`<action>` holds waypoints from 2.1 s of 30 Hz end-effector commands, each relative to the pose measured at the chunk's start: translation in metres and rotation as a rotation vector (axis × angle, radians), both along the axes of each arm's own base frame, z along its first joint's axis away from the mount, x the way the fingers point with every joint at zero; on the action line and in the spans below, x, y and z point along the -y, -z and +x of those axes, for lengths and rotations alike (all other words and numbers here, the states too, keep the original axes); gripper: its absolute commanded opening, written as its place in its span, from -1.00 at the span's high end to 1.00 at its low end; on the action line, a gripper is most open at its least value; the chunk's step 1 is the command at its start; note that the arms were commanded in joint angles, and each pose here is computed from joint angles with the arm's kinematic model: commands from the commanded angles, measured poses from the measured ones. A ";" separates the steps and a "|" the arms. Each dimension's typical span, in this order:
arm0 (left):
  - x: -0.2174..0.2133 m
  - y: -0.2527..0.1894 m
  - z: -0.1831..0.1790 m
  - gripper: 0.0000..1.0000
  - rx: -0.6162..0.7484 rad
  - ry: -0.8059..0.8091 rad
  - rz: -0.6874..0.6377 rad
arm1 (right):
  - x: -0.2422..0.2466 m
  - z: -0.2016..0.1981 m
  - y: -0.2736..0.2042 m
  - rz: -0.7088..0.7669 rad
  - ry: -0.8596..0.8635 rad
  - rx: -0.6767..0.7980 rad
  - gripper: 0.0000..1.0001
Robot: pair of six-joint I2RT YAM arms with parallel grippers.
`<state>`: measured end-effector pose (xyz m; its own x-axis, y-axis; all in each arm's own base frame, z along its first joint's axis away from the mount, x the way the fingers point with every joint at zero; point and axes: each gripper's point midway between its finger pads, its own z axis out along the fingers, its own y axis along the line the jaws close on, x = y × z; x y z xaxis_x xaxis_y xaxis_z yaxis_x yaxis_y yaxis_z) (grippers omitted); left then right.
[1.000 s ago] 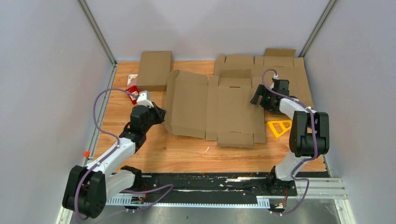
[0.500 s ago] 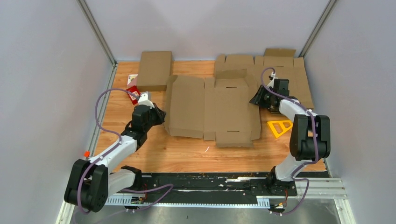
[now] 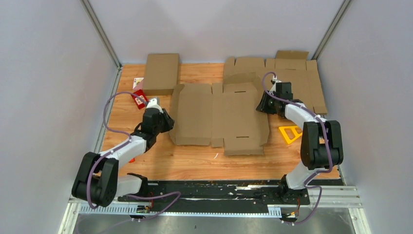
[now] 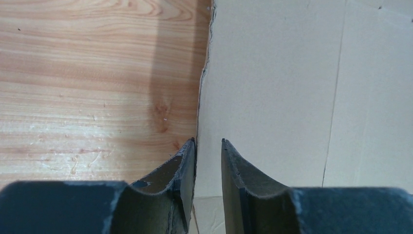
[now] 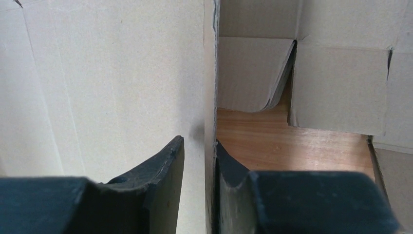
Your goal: Fold the paper box
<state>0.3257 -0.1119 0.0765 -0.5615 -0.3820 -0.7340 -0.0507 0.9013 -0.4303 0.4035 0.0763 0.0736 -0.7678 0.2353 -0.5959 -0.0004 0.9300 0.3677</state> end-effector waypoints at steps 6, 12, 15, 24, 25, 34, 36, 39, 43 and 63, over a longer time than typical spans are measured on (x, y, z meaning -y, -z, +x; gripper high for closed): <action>0.002 0.010 0.019 0.27 -0.056 -0.010 0.029 | 0.003 0.013 -0.034 -0.093 0.003 0.093 0.54; 0.003 0.027 0.020 0.60 -0.135 -0.003 0.048 | 0.002 0.011 -0.042 -0.130 0.006 0.118 0.68; 0.004 0.018 0.019 1.00 -0.099 0.016 0.047 | 0.001 0.010 -0.048 -0.129 0.008 0.143 0.74; -0.001 -0.063 0.004 1.00 0.233 0.035 0.023 | -0.005 0.007 -0.058 -0.126 -0.010 0.178 0.39; -0.001 -0.069 0.002 1.00 0.259 0.039 0.030 | -0.006 0.007 -0.056 -0.125 -0.013 0.170 0.45; 0.017 -0.105 -0.012 1.00 0.398 0.112 0.074 | -0.005 0.010 -0.046 -0.152 -0.009 0.150 -0.08; 0.017 -0.105 -0.013 1.00 0.398 0.111 0.078 | 0.001 0.014 -0.045 -0.184 0.002 0.151 -0.33; 0.018 -0.106 -0.013 1.00 0.402 0.115 0.079 | 0.006 0.024 -0.045 -0.198 0.013 0.160 -0.67; 0.019 -0.106 -0.013 1.00 0.402 0.121 0.078 | 0.005 0.041 -0.044 -0.101 -0.011 0.193 -1.00; 0.018 -0.106 -0.013 1.00 0.401 0.112 0.087 | -0.014 0.049 -0.043 0.120 -0.109 0.246 -0.02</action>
